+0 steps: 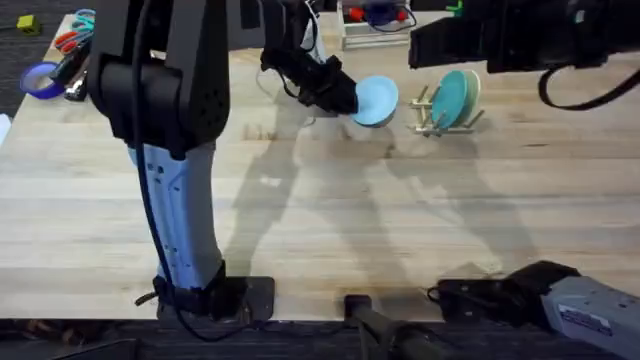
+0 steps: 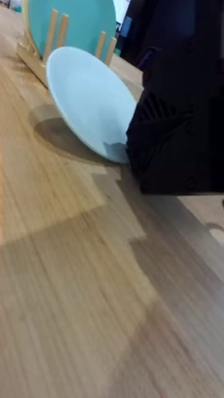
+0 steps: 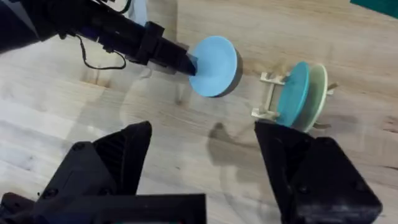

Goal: Pick up the plates from the table one by one and place each into a slot on the dish rack.

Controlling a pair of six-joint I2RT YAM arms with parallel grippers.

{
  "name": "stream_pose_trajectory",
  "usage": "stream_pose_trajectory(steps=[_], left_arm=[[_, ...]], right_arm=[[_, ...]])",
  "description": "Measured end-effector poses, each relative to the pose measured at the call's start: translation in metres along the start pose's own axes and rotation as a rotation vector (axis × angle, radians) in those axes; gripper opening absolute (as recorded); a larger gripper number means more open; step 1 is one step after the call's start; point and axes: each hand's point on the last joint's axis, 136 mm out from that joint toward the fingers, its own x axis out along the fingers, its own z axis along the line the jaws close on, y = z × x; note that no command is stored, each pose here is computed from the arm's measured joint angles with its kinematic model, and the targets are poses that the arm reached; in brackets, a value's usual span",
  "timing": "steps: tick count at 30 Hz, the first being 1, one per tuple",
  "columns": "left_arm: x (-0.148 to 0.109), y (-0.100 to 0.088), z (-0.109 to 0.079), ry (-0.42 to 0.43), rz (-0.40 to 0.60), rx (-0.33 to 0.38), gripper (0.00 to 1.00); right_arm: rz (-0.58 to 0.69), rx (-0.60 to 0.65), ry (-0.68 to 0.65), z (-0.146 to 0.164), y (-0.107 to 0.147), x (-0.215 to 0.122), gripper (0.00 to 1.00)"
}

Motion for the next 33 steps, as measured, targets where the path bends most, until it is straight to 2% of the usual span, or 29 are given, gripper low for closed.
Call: stream_pose_trajectory(steps=[6,18,23,30,33], left_arm=[[0.0,0.0,0.0,0.0,0.002,-0.002,0.039],[0.0,0.001,0.0,0.0,0.002,-0.003,0.039],[0.0,0.001,0.0,0.0,0.002,-0.003,0.04],[0.0,0.0,0.0,0.0,0.002,-0.002,0.039],[0.0,0.001,0.0,0.0,0.002,-0.003,0.039]], right_arm=[[0.043,0.02,0.022,-0.009,0.004,0.013,0.994],[0.161,0.011,-0.021,-0.007,0.005,0.09,0.995],[0.186,0.051,-0.079,-0.012,0.003,0.121,0.992],[0.217,0.158,-0.181,-0.034,0.001,0.165,0.975],[0.235,0.172,-0.21,-0.035,0.005,0.172,0.968]])
